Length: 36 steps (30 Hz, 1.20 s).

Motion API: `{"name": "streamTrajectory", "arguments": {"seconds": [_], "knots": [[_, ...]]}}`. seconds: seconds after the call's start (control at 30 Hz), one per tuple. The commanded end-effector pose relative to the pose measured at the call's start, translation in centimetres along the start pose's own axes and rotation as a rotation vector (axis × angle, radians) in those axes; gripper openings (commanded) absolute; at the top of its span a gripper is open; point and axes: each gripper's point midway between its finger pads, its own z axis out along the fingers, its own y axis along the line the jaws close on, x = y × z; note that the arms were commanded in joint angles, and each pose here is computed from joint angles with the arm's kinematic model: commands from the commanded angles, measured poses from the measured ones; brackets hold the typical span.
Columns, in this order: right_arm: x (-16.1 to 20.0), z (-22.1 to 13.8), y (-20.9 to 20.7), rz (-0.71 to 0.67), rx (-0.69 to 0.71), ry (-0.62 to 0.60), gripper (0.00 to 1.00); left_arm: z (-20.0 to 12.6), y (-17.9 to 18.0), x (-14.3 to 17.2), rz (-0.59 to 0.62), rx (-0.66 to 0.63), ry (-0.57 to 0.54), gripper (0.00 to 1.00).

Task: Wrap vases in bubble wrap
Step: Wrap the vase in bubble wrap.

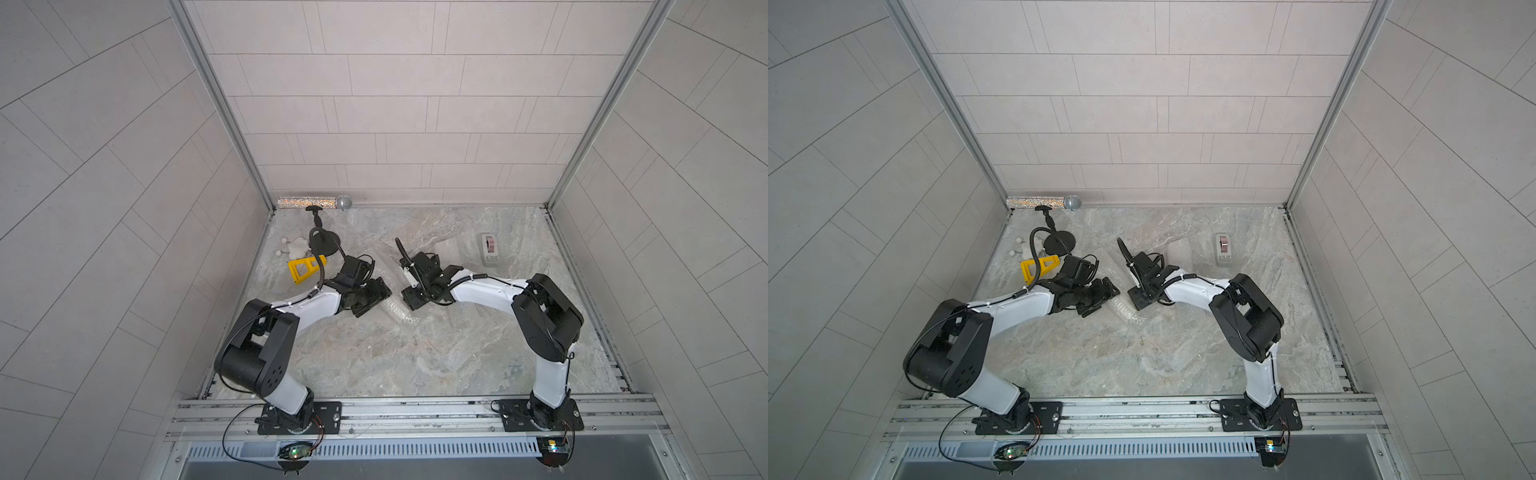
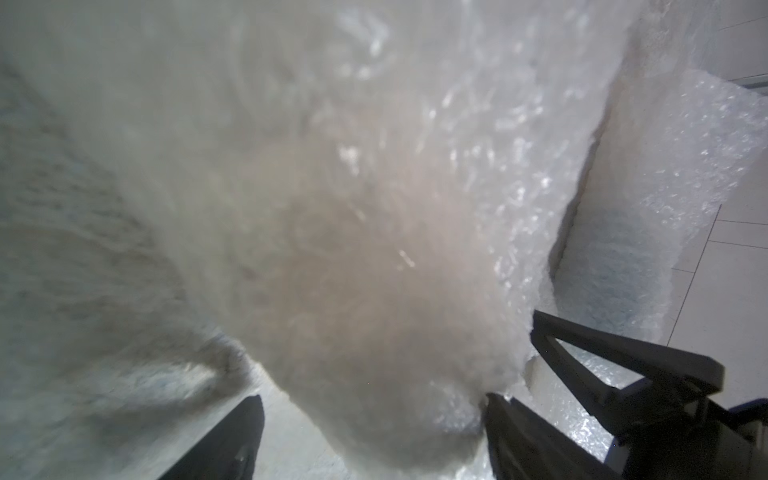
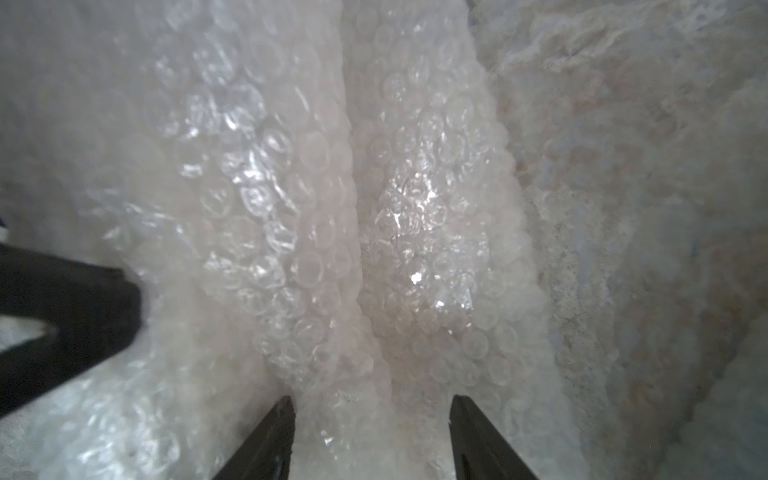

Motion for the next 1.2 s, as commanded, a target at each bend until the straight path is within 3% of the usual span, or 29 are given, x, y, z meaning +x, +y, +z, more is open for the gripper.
{"name": "streamTrajectory", "arguments": {"seconds": [0.0,0.3,0.63,0.9,1.17], "knots": [[-1.2,-1.7,-0.4,-0.013,0.001,-0.026,0.62,0.7,-0.1,-0.5,0.007,-0.014,-0.006,0.85],[-0.9,-0.7,-4.2,0.038,0.089,0.039,0.56,2.1,2.8,-0.8,0.047,-0.171,0.013,0.85],[-1.1,1.3,-5.4,0.049,0.104,0.088,0.49,2.2,3.3,-1.6,0.089,-0.240,0.012,0.84],[0.0,2.5,-4.5,0.055,0.050,0.123,0.31,1.8,3.3,-1.7,0.102,-0.254,0.009,0.84],[-1.2,-0.4,-3.9,0.101,-0.025,0.021,0.07,1.6,3.0,-1.3,0.139,-0.236,0.030,0.82]]}}
